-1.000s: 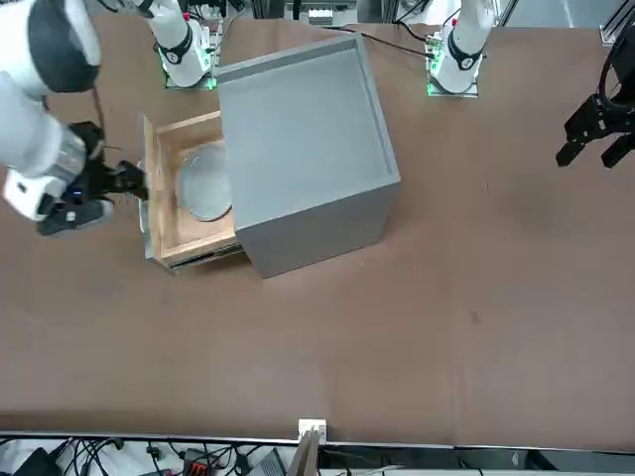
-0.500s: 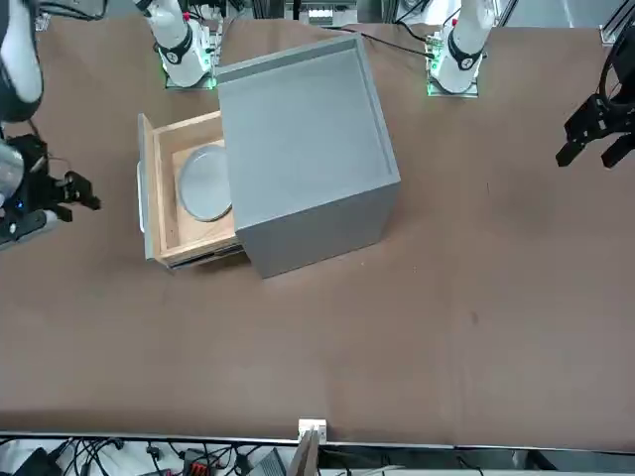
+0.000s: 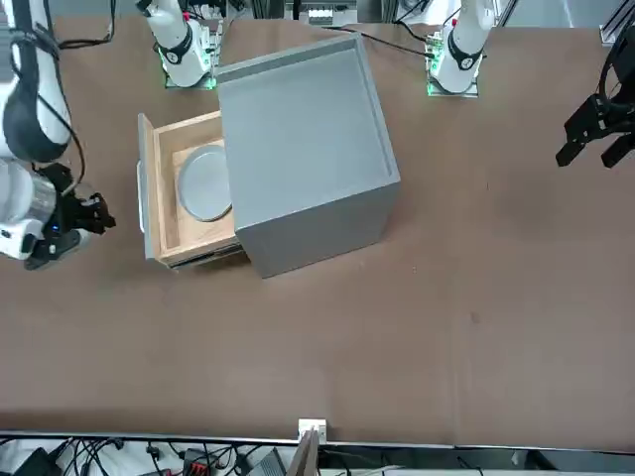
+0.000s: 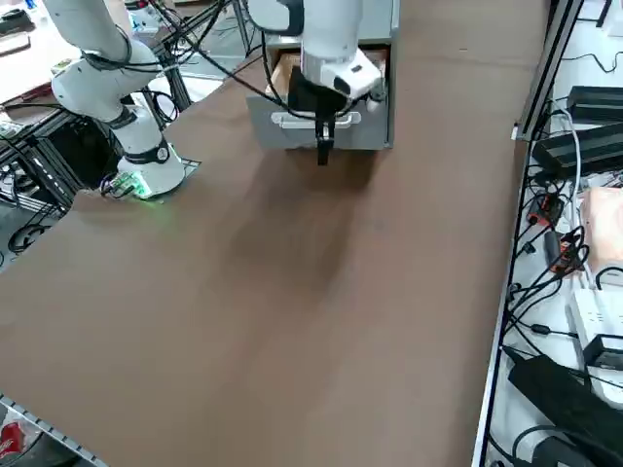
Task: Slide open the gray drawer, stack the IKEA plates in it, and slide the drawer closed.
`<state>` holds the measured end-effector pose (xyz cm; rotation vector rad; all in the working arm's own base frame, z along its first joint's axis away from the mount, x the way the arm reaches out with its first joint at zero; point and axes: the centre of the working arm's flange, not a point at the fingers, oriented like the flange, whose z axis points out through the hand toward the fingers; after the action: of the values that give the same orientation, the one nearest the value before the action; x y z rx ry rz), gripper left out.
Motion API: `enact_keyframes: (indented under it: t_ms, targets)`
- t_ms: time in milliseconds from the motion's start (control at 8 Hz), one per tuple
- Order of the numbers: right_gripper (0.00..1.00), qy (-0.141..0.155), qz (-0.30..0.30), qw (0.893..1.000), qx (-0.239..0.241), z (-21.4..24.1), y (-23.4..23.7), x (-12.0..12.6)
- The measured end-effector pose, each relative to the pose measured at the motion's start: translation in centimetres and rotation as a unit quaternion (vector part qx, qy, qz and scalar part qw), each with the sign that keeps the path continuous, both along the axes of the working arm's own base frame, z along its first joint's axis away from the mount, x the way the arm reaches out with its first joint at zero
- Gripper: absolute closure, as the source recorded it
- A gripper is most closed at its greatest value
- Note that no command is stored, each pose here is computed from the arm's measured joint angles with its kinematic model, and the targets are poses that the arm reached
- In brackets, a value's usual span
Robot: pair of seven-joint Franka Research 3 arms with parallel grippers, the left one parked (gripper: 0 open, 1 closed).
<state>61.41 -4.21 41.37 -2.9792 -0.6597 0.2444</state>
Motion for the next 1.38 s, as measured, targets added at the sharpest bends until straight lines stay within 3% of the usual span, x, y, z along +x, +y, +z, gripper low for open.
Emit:
enact_keyframes:
  t_ms: [250,875,1375]
  targets:
    - [0.99,0.005,0.011,1.0,0.008,-0.7,1.9,-0.2]
    - [1.0,0.019,-0.022,0.997,0.068,-1.2,8.3,-0.6]
    - [1.0,0.038,-0.057,0.995,0.074,-1.4,17.5,-1.9]
